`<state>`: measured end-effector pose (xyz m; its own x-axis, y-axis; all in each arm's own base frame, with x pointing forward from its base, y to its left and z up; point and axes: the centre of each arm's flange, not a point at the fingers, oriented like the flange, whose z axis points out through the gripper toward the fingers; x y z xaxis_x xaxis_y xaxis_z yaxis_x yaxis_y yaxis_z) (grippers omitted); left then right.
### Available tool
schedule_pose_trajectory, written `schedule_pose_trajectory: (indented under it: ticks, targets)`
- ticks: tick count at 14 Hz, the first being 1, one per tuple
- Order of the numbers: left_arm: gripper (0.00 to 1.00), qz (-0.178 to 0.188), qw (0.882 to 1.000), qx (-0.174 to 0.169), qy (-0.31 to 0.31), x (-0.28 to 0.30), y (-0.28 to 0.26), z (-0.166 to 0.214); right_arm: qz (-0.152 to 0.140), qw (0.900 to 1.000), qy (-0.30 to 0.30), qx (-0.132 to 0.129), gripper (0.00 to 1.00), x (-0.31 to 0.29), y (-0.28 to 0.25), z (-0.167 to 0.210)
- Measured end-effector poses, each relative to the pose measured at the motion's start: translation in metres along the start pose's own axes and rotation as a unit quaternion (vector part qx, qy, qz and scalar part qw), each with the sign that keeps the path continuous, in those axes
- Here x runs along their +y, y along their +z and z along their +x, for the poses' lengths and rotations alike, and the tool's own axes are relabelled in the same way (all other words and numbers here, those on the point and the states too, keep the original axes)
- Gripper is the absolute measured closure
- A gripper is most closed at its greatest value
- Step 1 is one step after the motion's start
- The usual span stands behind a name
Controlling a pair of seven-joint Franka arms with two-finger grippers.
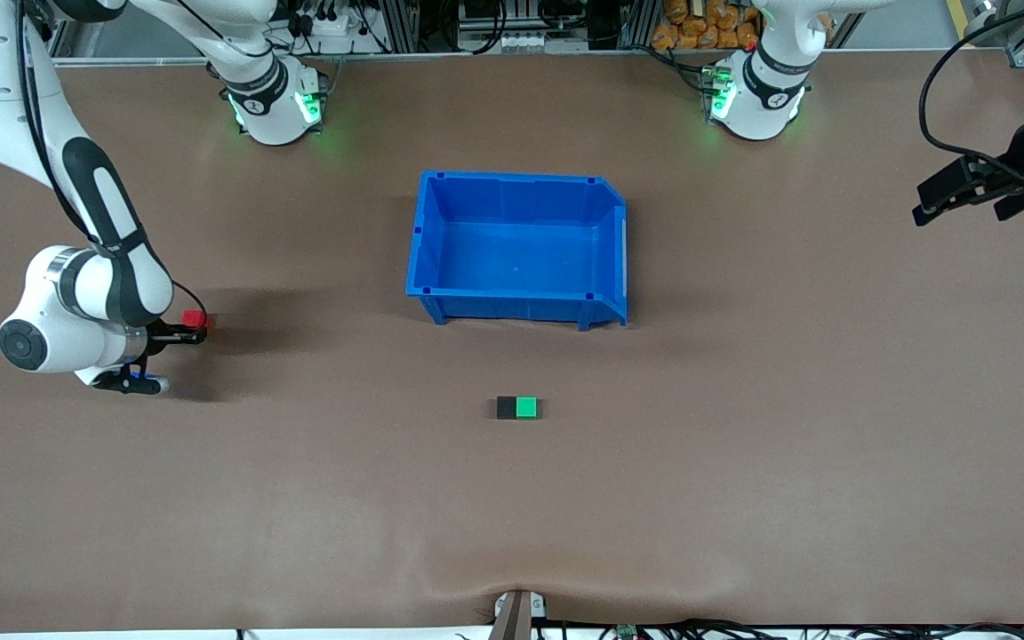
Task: Attach green and red cubes to black cube
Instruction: 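Lift the red cube with the right gripper while the left gripper retracts, then carry the red cube with the right gripper toward the black cube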
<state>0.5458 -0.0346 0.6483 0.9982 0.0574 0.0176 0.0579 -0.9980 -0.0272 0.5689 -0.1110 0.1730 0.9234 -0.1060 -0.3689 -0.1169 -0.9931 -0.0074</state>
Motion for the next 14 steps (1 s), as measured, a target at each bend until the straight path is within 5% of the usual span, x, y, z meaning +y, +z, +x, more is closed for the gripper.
schedule_pose_trajectory:
  ticks: [6,14]
  targets:
    - [0.0,0.0,1.0,-0.008,0.001,0.0,0.003,0.003,0.01,1.0,0.006,-0.027,0.61,0.0,-0.008,-0.002]
    - [0.0,0.003,0.999,-0.03,0.015,0.011,0.003,-0.004,0.019,0.999,0.029,-0.023,0.61,-0.004,-0.016,0.001]
